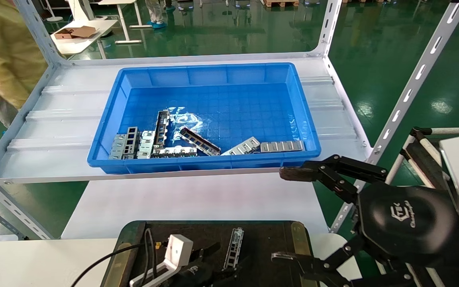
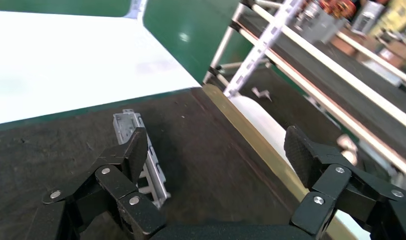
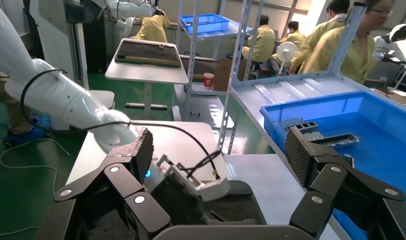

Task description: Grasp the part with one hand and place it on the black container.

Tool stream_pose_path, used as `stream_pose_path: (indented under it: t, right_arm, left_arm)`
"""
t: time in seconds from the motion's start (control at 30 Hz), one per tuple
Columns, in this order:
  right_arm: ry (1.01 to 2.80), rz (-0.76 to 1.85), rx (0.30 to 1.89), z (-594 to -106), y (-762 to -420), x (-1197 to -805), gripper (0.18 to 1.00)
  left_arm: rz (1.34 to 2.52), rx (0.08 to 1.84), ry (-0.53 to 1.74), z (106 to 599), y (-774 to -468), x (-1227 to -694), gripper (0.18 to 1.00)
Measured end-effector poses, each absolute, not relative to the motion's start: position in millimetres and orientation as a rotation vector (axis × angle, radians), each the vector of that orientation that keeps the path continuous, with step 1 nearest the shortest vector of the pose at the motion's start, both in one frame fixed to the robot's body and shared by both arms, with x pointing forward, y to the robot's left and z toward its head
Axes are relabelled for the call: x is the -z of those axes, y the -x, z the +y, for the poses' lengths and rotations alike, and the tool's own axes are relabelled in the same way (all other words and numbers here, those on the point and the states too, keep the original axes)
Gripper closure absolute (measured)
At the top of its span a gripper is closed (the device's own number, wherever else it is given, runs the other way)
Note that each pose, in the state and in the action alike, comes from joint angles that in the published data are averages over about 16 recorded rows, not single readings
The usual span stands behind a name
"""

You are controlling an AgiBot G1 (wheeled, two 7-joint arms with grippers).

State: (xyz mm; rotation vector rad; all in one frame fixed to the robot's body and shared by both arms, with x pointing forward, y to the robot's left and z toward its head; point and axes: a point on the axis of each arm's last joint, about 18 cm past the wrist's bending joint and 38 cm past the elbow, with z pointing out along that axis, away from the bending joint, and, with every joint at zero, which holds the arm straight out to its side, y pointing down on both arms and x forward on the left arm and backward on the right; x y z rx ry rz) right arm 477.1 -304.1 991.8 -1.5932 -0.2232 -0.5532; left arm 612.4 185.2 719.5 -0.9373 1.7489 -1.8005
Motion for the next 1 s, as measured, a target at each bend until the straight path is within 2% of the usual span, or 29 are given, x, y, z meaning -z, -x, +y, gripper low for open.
stream_pose_path:
  t: [0.27, 0.47, 1.0]
  right_arm:
    - [1.593, -0.223, 0.553, -304.1, -477.1, -991.8, 0.208]
    - [1.593, -0.223, 0.553, -304.1, -477.1, -991.8, 0.183]
    - [1.593, -0.223, 0.553, -304.1, -477.1, -991.8, 0.178]
  left_arm:
    - [1.834, 1.774, 0.754, 220.0, -598.8, -738.0, 0.189]
    - [1.871, 1.759, 0.63, 242.9, -588.1, -752.5, 0.184]
    - [1.921, 1.721, 0.447, 276.6, -567.4, -773.6, 0.184]
